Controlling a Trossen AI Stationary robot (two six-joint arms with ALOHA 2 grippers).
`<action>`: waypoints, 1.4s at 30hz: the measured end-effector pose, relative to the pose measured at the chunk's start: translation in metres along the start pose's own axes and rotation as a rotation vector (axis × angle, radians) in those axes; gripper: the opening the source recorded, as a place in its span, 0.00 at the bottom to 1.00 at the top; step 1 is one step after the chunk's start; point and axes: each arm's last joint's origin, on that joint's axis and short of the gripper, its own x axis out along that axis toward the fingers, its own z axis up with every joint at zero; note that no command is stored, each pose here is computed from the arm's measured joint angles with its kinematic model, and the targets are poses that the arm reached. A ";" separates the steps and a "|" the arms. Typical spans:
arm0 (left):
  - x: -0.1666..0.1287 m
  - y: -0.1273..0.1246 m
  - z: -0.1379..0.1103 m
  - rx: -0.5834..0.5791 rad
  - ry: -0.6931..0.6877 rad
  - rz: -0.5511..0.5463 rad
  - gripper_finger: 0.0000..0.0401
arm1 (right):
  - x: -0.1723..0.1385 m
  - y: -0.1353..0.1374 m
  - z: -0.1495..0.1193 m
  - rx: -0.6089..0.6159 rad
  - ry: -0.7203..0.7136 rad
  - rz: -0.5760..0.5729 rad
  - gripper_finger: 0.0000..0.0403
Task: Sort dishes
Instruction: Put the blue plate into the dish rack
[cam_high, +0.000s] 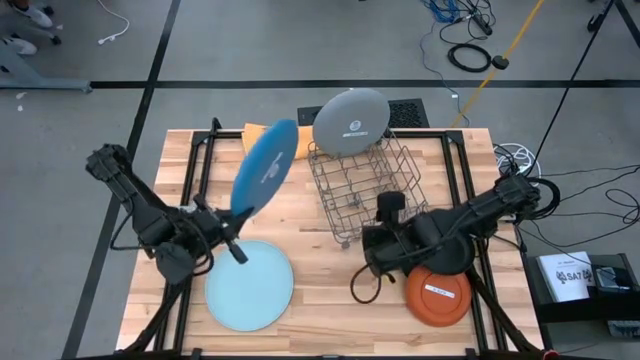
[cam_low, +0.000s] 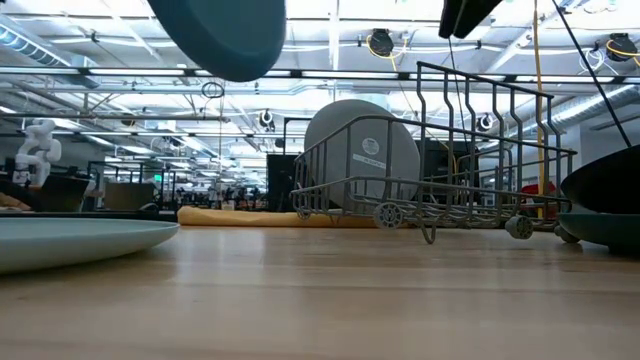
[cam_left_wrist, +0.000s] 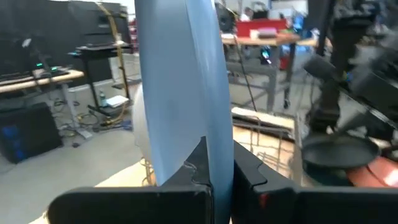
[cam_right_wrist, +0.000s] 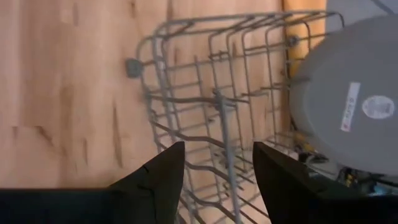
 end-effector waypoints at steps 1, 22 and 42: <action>0.003 -0.001 0.002 0.022 0.007 -0.021 0.04 | 0.002 -0.003 0.000 0.000 0.012 -0.006 0.45; 0.025 0.013 0.026 0.112 -0.020 -0.216 0.04 | 0.058 -0.022 0.020 -0.026 0.095 0.177 0.22; 0.021 0.018 0.027 0.119 -0.014 -0.244 0.04 | 0.074 -0.014 0.064 0.021 -0.240 0.306 0.03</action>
